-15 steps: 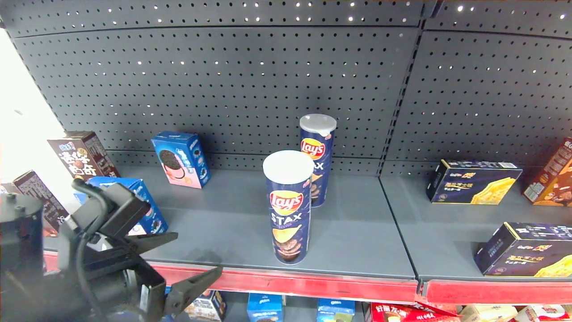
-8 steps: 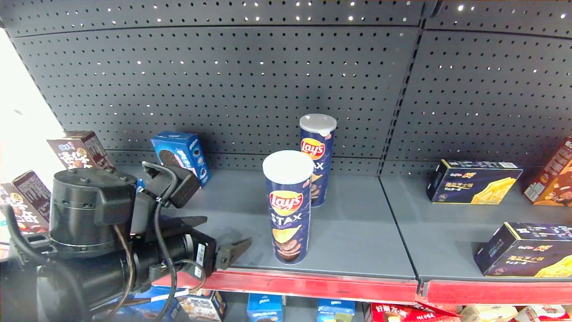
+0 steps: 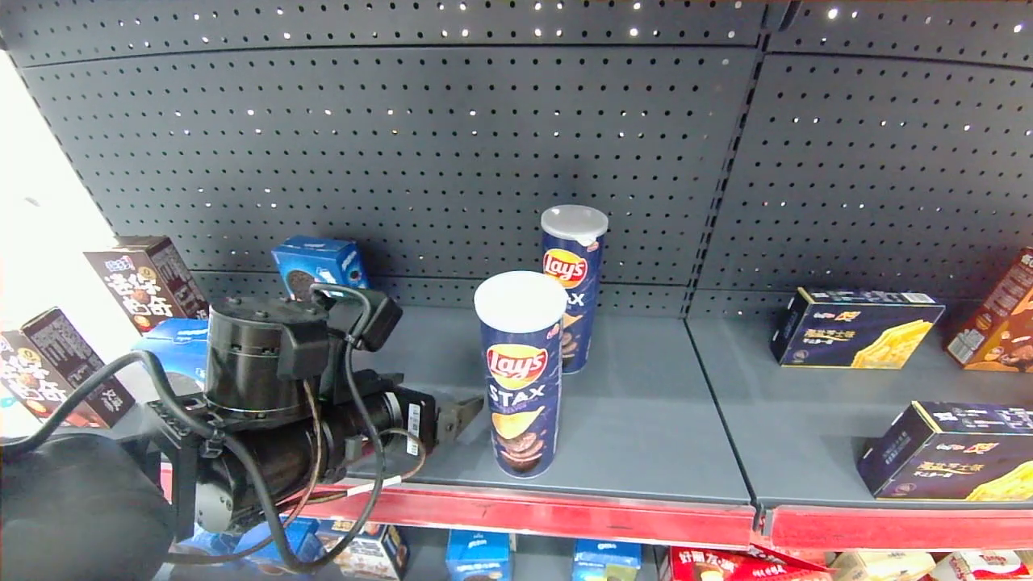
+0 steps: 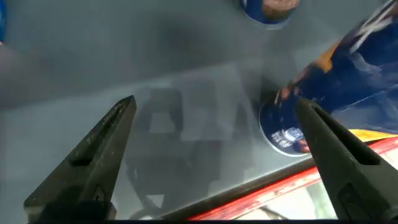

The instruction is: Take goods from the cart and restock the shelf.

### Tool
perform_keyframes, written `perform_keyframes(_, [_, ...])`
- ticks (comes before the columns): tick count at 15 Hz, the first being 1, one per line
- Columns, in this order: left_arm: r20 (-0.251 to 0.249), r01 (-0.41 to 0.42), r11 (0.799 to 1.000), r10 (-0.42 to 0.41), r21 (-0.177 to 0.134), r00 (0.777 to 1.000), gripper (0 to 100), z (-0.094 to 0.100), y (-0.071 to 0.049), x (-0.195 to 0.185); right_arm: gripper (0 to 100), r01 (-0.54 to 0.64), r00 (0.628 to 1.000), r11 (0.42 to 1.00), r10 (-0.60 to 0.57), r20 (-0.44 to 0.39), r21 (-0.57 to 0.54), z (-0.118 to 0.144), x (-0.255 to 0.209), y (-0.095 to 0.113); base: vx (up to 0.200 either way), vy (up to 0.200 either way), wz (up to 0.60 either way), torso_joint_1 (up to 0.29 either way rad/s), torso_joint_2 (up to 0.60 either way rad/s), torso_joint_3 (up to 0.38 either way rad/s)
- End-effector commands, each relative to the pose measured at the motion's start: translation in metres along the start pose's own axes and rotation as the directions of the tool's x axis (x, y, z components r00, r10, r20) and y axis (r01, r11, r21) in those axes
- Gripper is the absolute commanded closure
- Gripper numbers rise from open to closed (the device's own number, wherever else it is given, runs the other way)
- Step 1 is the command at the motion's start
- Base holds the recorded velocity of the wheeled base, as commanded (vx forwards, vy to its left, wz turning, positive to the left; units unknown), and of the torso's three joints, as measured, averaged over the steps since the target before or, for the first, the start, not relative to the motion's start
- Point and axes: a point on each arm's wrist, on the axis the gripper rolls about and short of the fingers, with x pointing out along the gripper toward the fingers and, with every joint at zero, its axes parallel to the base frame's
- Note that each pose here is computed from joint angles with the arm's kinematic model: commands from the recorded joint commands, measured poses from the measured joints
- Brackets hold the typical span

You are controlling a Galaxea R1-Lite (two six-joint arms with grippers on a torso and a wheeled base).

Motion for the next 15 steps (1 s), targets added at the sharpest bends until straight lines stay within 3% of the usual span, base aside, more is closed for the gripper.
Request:
perform_keyframes(1, [-0.027,0.001,1.0,-0.001,0.003,1.0,0,-0.005,-0.002,0.007,0,0.0,1.0,1.0,0.0,-0.001,0.0,0.0,0.0,0.0,0.0,0.0,0.0,0.0,0.0,0.0])
perform_keyframes(8, [-0.037,0.033,0.999,-0.033,0.005,0.999,0,-0.007,-0.013,0.017,0,0.0,1.0,1.0,0.0,-0.001,0.0,0.0,0.0,0.0,0.0,0.0,0.0,0.0,0.0,0.0])
perform_keyframes(15, [-0.039,0.038,0.999,-0.038,0.008,0.999,0,-0.006,-0.016,0.022,0,0.0,1.0,1.0,0.0,-0.003,-0.001,0.0,0.0,0.0,0.0,0.0,0.0,0.0,0.0,0.0])
